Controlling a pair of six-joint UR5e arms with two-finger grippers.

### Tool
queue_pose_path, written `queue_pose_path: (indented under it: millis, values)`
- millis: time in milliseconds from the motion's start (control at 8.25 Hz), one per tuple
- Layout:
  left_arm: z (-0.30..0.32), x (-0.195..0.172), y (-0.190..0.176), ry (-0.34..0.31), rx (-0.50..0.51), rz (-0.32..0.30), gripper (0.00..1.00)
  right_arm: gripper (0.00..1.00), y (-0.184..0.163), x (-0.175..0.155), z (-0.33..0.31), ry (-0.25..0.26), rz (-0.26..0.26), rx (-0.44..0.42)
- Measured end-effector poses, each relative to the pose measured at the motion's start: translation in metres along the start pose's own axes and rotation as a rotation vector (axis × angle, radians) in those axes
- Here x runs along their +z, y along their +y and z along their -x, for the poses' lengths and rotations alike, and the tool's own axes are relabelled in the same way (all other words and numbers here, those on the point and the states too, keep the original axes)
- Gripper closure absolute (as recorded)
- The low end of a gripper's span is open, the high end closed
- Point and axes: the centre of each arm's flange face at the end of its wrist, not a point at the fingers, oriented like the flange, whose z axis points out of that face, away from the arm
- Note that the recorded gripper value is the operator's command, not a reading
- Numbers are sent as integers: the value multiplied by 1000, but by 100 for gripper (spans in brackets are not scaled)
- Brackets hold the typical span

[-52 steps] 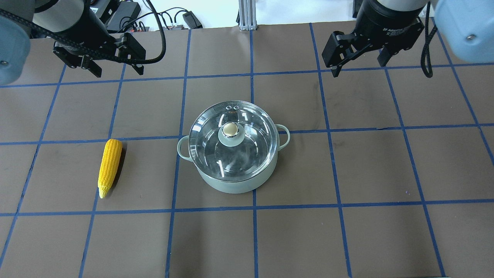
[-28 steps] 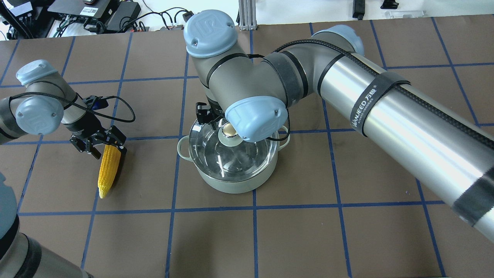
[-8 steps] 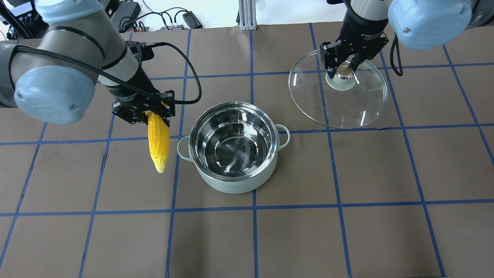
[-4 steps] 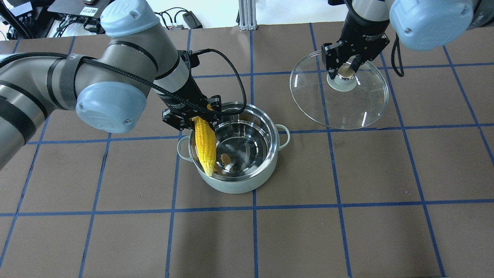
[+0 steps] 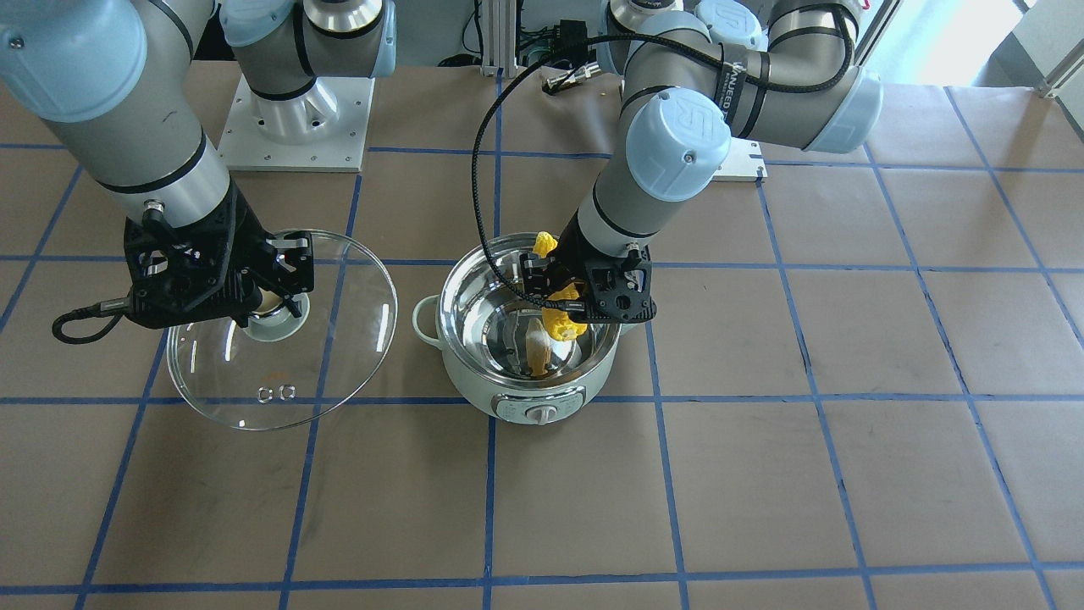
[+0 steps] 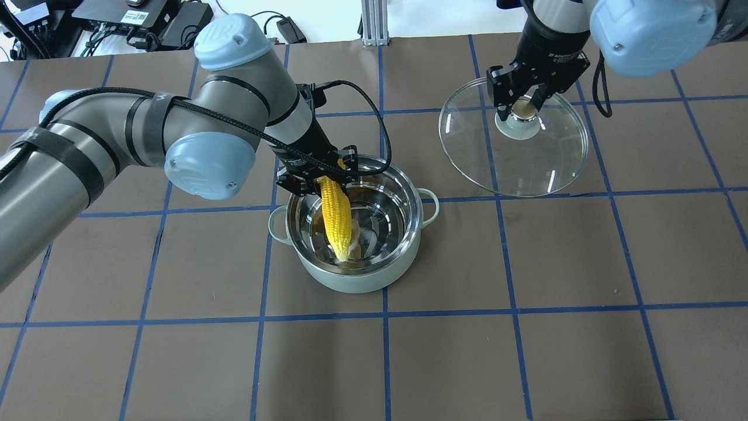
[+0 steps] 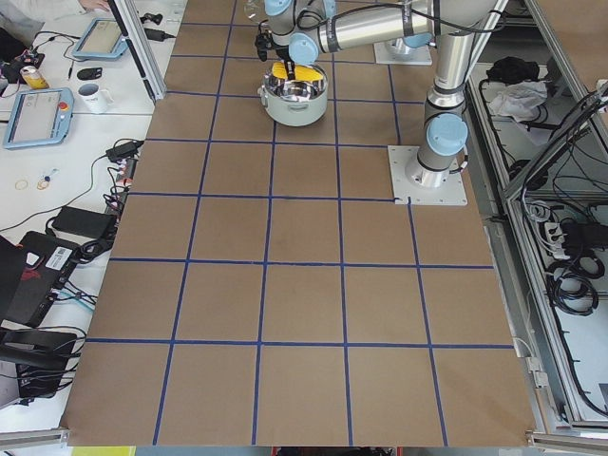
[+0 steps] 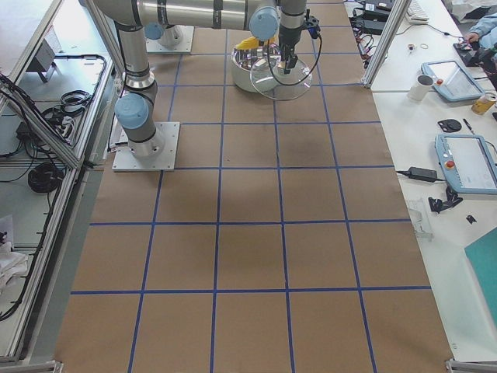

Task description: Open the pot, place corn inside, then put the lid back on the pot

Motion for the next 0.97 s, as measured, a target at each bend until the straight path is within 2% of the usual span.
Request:
queue_pose_path:
  millis: [242, 364, 485, 606, 970]
  values:
    - [-7, 24, -4, -9, 15, 28, 100, 100, 0, 0, 0, 0, 0, 3]
    - [-11, 36, -6, -13, 23, 37, 74, 100, 0, 0, 0, 0, 0, 5]
    - [-14, 44, -7, -16, 28, 43, 22, 100, 0, 0, 0, 0, -1, 6]
    - [-15, 50, -8, -19, 30, 48, 0, 100, 0, 0, 0, 0, -1, 7]
    - [-16, 46, -8, -31, 21, 33, 0, 100, 0, 0, 0, -1, -1, 12]
